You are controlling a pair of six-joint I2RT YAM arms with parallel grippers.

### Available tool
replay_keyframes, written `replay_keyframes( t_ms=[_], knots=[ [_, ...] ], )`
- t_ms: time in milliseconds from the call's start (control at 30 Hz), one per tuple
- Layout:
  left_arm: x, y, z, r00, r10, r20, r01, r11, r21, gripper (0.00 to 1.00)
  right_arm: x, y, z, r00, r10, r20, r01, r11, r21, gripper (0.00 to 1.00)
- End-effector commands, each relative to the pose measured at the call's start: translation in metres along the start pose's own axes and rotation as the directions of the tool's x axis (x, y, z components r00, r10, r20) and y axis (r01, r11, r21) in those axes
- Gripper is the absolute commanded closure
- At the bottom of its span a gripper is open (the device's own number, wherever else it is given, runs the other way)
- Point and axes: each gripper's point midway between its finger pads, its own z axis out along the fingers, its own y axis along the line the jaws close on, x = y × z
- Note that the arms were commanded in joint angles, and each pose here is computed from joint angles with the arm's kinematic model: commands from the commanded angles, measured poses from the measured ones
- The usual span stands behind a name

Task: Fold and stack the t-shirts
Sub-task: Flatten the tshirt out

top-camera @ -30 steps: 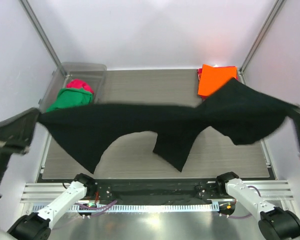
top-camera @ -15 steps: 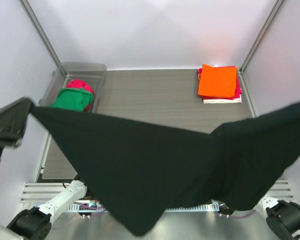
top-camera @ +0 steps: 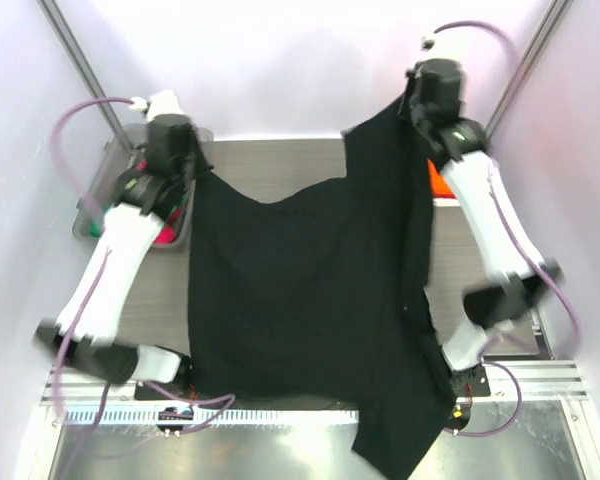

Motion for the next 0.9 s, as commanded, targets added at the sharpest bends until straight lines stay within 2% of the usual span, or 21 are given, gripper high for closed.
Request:
replay_keyframes(
  t_ms=[0,33,67,100,133,167,200,233,267,300,367,400,433,500,567,600,667,700,867],
  knots=[
    [0.036,0.025,0.079,0.997,0.005,-0.076,-0.013,0.994,-0.106,1.0,0.067,-0.028,0.089,0.992,0.097,-0.084,-0.092,0.994,0.059,0.99],
    [0.068,0.034,0.115,0.987,0.014,-0.163,-0.039,0.988,-0.152,1.0,0.076,-0.022,0.108,0.988,0.113,-0.108,-0.112,0.993,0.023,0.98],
    [0.085,0.048,0.135,0.974,0.002,-0.227,-0.044,0.982,-0.184,0.95,0.134,-0.02,0.145,0.971,0.101,-0.218,-0.096,0.995,0.034,0.83],
    [0.102,0.045,0.148,0.955,-0.005,-0.297,-0.043,0.987,-0.155,0.9,0.154,-0.021,0.154,0.955,0.106,-0.277,-0.1,0.994,0.036,0.6],
    [0.121,0.052,0.167,0.929,0.0,-0.37,-0.075,0.979,-0.189,0.79,0.149,-0.016,0.164,0.956,0.112,-0.272,-0.11,0.994,0.022,0.17],
    [0.125,0.057,0.173,0.925,0.002,-0.379,-0.089,0.973,-0.211,0.64,0.172,-0.015,0.174,0.943,0.103,-0.318,-0.101,0.995,0.025,0.1],
    [0.128,0.058,0.177,0.922,0.005,-0.388,-0.099,0.97,-0.221,0.46,0.174,-0.015,0.173,0.936,0.1,-0.337,-0.097,0.995,0.026,0.07],
    [0.134,0.06,0.179,0.916,0.003,-0.401,-0.103,0.968,-0.23,0.34,0.179,-0.013,0.171,0.931,0.101,-0.35,-0.1,0.995,0.021,0.05],
    [0.137,0.061,0.179,0.913,-0.001,-0.407,-0.103,0.967,-0.234,0.24,0.184,-0.015,0.167,0.926,0.099,-0.364,-0.096,0.995,0.026,0.05],
    [0.142,0.064,0.177,0.909,-0.007,-0.416,-0.103,0.965,-0.242,0.22,0.186,-0.02,0.154,0.921,0.098,-0.378,-0.092,0.995,0.034,0.05],
    [0.139,0.062,0.164,0.915,-0.03,-0.403,-0.077,0.966,-0.247,0.21,0.187,-0.021,0.137,0.915,0.107,-0.39,-0.103,0.994,0.031,0.04],
    [0.149,0.066,0.157,0.908,-0.029,-0.418,-0.088,0.962,-0.259,0.21,0.17,-0.02,0.118,0.92,0.124,-0.373,-0.129,0.992,0.012,0.04],
    [0.152,0.062,0.152,0.91,-0.021,-0.415,-0.093,0.963,-0.253,0.21,0.197,-0.021,0.103,0.893,0.124,-0.433,-0.131,0.991,0.013,0.04],
    [0.165,0.063,0.138,0.906,-0.027,-0.423,-0.087,0.965,-0.247,0.22,0.213,-0.014,0.078,0.861,0.163,-0.481,-0.192,0.981,-0.01,0.04],
    [0.177,0.045,0.133,0.906,-0.033,-0.422,-0.056,0.979,-0.195,0.22,0.242,-0.003,0.042,0.816,0.179,-0.55,-0.233,0.972,-0.029,0.04],
    [0.197,0.044,0.131,0.892,-0.028,-0.452,-0.061,0.982,-0.181,0.22,0.273,-0.002,0.026,0.778,0.175,-0.603,-0.237,0.971,-0.024,0.05],
    [0.218,0.025,0.134,0.881,-0.025,-0.473,-0.037,0.992,-0.121,0.23,0.289,0.014,0.008,0.743,0.179,-0.645,-0.284,0.957,-0.062,0.05],
    [0.24,0.023,0.138,0.855,-0.038,-0.517,-0.031,0.992,-0.124,0.23,0.309,0.022,-0.002,0.713,0.17,-0.68,-0.289,0.955,-0.065,0.05],
    [0.293,0.019,0.155,0.792,-0.062,-0.608,-0.032,0.989,-0.142,0.27,0.367,0.019,-0.003,0.629,0.145,-0.764,-0.235,0.972,-0.009,0.06]
  ],
)
